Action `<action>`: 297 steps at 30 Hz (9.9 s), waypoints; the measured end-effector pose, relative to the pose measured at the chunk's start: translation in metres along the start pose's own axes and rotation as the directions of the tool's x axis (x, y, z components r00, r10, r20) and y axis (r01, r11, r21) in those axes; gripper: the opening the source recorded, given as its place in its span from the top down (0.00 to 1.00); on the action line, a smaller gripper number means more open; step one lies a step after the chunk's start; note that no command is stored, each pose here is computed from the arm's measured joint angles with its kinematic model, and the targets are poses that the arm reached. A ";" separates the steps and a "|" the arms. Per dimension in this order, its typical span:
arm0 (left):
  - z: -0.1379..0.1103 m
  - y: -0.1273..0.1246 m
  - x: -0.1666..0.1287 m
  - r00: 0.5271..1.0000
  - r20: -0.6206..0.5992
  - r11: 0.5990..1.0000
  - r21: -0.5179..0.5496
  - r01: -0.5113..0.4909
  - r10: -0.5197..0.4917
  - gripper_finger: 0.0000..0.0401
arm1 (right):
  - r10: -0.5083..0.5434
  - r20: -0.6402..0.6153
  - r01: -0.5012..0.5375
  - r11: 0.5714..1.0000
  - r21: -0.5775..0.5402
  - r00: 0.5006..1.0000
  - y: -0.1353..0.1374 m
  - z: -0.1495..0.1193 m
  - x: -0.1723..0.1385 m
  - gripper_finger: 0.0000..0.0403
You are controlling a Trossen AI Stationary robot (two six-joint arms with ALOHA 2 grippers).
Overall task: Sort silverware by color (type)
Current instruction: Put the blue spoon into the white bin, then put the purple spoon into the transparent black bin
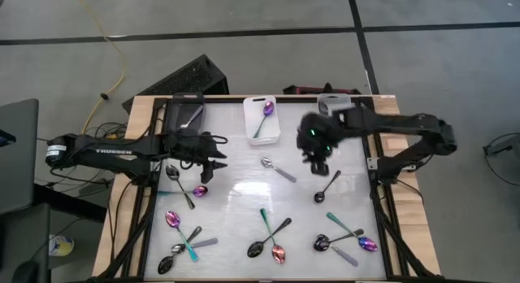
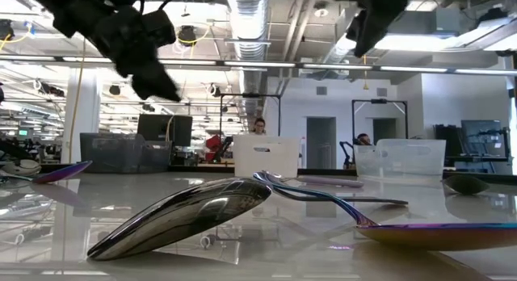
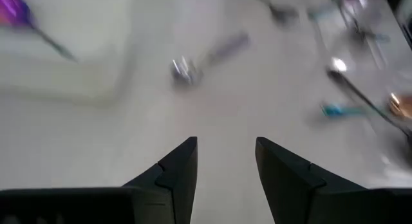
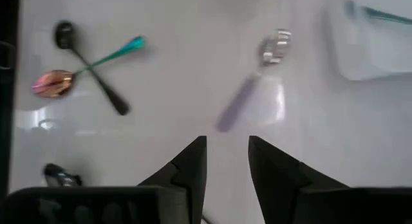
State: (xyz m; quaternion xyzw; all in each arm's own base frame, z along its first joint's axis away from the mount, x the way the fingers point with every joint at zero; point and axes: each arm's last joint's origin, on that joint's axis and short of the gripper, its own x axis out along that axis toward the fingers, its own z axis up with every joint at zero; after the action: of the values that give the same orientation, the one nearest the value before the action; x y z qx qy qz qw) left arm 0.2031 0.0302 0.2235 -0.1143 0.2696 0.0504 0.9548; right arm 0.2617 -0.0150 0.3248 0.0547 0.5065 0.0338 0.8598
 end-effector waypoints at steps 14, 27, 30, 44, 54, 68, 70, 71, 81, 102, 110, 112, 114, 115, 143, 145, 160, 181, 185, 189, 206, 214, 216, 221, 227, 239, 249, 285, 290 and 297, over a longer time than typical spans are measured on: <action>-0.007 -0.029 -0.030 0.886 -0.464 0.988 -0.134 -0.074 0.003 0.65 | -0.004 0.092 0.014 0.994 -0.107 0.996 0.080 -0.052 0.042 0.66; -0.033 -0.047 -0.032 0.769 -0.636 0.986 -0.155 -0.053 -0.058 0.65 | -0.032 0.105 0.049 0.985 -0.165 0.994 0.104 -0.067 0.049 0.66; -0.046 -0.050 -0.024 0.746 -0.663 0.987 -0.153 -0.055 -0.061 0.65 | -0.049 0.114 0.070 0.981 -0.182 0.992 0.106 -0.068 0.048 0.66; -0.071 -0.051 0.012 0.581 -0.814 0.993 -0.048 -0.108 0.024 0.65 | -0.066 0.118 0.090 0.973 -0.214 0.991 0.104 -0.067 0.049 0.66; -0.086 -0.048 0.030 0.481 -0.873 0.991 0.019 -0.129 0.079 0.65 | -0.066 0.118 0.090 0.973 -0.214 0.991 0.103 -0.067 0.049 0.66; -0.080 -0.050 0.034 0.520 -0.849 0.994 0.048 -0.101 0.094 0.65 | -0.065 0.125 0.091 0.973 -0.212 0.990 0.104 -0.067 0.049 0.66; -0.078 -0.050 0.034 0.526 -0.844 0.993 0.054 -0.104 0.101 0.65 | -0.066 0.125 0.091 0.973 -0.212 0.990 0.104 -0.067 0.049 0.66; -0.078 -0.050 0.034 0.525 -0.845 0.993 0.053 -0.104 0.100 0.65 | -0.066 0.125 0.091 0.973 -0.212 0.990 0.104 -0.067 0.049 0.66; -0.082 -0.048 0.026 0.437 -0.892 0.985 0.045 -0.168 0.115 0.65 | -0.065 0.128 0.091 0.973 -0.212 0.990 0.104 -0.066 0.048 0.66; -0.100 -0.042 0.023 0.403 -0.907 0.969 0.025 -0.245 0.125 0.69 | -0.061 0.134 0.091 0.970 -0.228 0.989 0.104 -0.066 0.049 0.66; -0.099 -0.041 0.025 0.432 -0.889 0.961 0.032 -0.273 0.152 0.96 | -0.059 0.133 0.085 0.977 -0.197 0.989 0.104 -0.066 0.049 0.66; -0.099 -0.041 0.025 0.431 -0.890 0.960 0.025 -0.279 0.148 0.98 | -0.060 0.127 0.082 0.980 -0.181 0.990 0.105 -0.067 0.048 0.66; -0.098 -0.043 0.024 0.423 -0.893 0.961 0.033 -0.275 0.152 0.98 | -0.058 0.118 0.080 0.980 -0.184 0.991 0.106 -0.068 0.048 0.66; -0.096 -0.044 0.024 0.417 -0.895 0.962 0.045 -0.269 0.159 0.98 | -0.057 0.114 0.078 0.979 -0.189 0.992 0.107 -0.069 0.048 0.66; 0.193 0.058 0.044 0.926 -0.289 0.856 -0.384 -0.345 0.244 1.00 | -0.111 0.155 0.145 0.962 -0.229 0.982 0.121 -0.076 0.046 0.66; 0.198 0.079 0.064 0.932 -0.301 0.841 -0.434 -0.322 0.201 1.00 | -0.115 0.155 0.151 0.958 -0.244 0.981 0.119 -0.076 0.046 0.66; 0.198 0.179 0.149 0.868 -0.486 0.739 -0.545 -0.395 0.105 1.00 | -0.145 0.109 0.169 0.952 -0.254 0.983 0.114 -0.079 0.047 0.66; 0.182 0.177 0.166 0.804 -0.569 0.709 -0.496 -0.502 0.171 0.90 | -0.140 0.111 0.168 0.937 -0.306 0.984 0.115 -0.079 0.047 0.66; 0.182 0.177 0.166 0.802 -0.572 0.702 -0.499 -0.508 0.173 0.82 | -0.140 0.111 0.168 0.937 -0.306 0.984 0.115 -0.079 0.047 0.66; 0.183 0.177 0.167 0.810 -0.558 0.701 -0.505 -0.503 0.180 0.75 | -0.139 0.111 0.167 0.938 -0.304 0.984 0.116 -0.079 0.046 0.66; 0.255 0.094 0.078 0.879 -0.344 0.923 -0.076 -0.378 0.332 0.70 | -0.121 0.147 0.161 0.942 -0.295 0.982 0.117 -0.075 0.046 0.66; 0.249 0.025 0.040 0.845 -0.399 0.934 0.102 -0.344 0.355 0.70 | -0.092 0.210 0.153 0.944 -0.292 0.973 0.119 -0.068 0.046 0.66; 0.237 0.013 0.032 0.824 -0.412 0.921 0.144 -0.362 0.389 0.70 | -0.083 0.241 0.155 0.942 -0.296 0.967 0.118 -0.064 0.045 0.66; 0.192 -0.003 -0.001 0.859 -0.330 0.920 0.131 -0.370 0.392 0.70 | -0.075 0.346 0.155 0.965 -0.210 0.935 0.113 -0.045 0.053 0.66; 0.113 -0.019 -0.009 0.997 0.038 0.992 0.104 -0.066 0.062 0.70 | -0.187 0.354 0.245 0.961 -0.127 0.917 0.079 -0.017 0.096 0.66; 0.020 -0.008 -0.027 0.936 0.352 0.961 0.252 -0.113 0.018 0.70 | -0.266 0.145 0.214 0.929 0.302 0.953 -0.032 0.015 0.158 0.61; 0.016 -0.001 -0.026 0.928 0.342 0.917 0.305 -0.257 0.147 0.70 | -0.263 -0.029 0.258 0.911 0.322 0.964 -0.049 0.033 0.171 0.41; -0.005 0.091 -0.011 0.908 0.063 0.884 -0.267 -0.383 0.413 0.70 | -0.257 -0.065 0.265 0.927 0.265 0.964 -0.041 0.005 0.194 0.42; -0.001 0.087 -0.020 0.904 0.110 0.890 -0.259 -0.376 0.414 0.70 | -0.251 -0.060 0.258 0.933 0.253 0.966 -0.034 0.005 0.195 0.42; -0.002 0.085 -0.021 0.908 0.094 0.893 -0.245 -0.377 0.409 0.70 | -0.254 -0.105 0.273 0.919 0.283 0.962 -0.035 -0.003 0.211 0.43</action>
State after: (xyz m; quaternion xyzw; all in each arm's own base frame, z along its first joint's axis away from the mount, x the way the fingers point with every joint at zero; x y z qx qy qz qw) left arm 0.1708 0.1112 0.2164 -0.1587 0.2108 0.2806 0.9228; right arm 0.3617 -0.0257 0.1360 0.1124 0.5370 -0.1563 0.8213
